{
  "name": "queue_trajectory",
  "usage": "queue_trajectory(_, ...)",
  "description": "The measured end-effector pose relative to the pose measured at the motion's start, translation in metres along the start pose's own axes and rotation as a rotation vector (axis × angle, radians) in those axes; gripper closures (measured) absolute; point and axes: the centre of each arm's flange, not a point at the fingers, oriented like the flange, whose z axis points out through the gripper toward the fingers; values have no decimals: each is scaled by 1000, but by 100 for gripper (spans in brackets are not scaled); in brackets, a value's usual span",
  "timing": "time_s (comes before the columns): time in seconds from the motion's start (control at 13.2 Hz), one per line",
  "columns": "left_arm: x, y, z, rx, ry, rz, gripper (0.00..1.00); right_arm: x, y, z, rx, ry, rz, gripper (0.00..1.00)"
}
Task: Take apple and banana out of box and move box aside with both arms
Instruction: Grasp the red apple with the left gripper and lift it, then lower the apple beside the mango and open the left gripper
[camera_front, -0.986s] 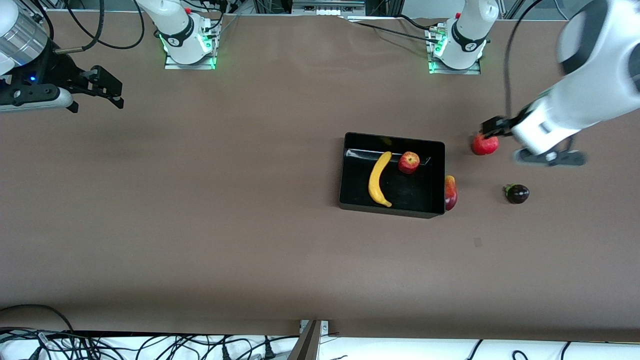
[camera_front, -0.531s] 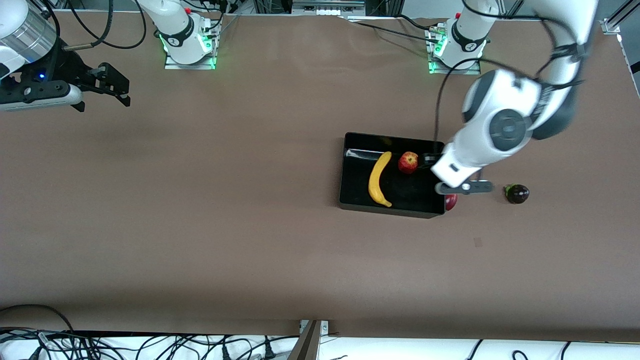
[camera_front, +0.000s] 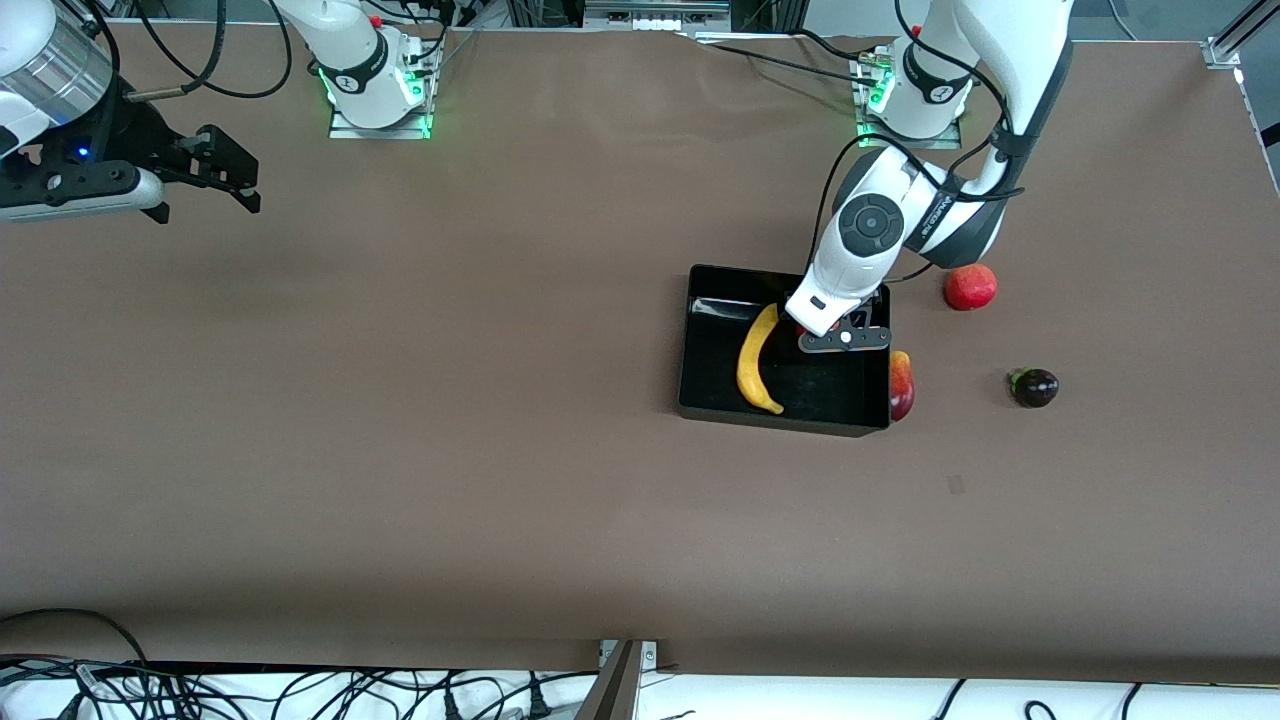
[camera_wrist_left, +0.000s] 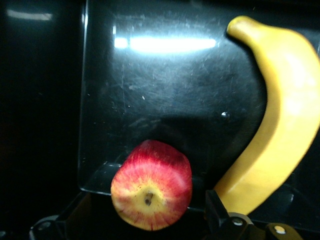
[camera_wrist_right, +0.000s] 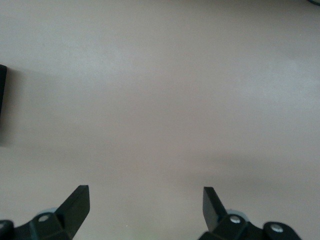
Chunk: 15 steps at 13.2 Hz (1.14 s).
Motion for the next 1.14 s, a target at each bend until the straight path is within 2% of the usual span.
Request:
queue_trajectory(0.23,-7,-2,20,-18,10,2,0,0,0,0,0,0,0,0)
queue_trajectory(0.45,-5,-1,22,-23,14,2,30,0,0,0,0,0,0,0)
queue_trajectory(0.76,17,-12,-16,-27,46,-27,31,0,0,0,0,0,0,0)
queue_trajectory(0.99,41,-42,-86,56,-40,17,31,0,0,0,0,0,0,0)
queue_trajectory(1.14,52,-76,-121,78,-85,89,31,0,0,0,0,0,0,0)
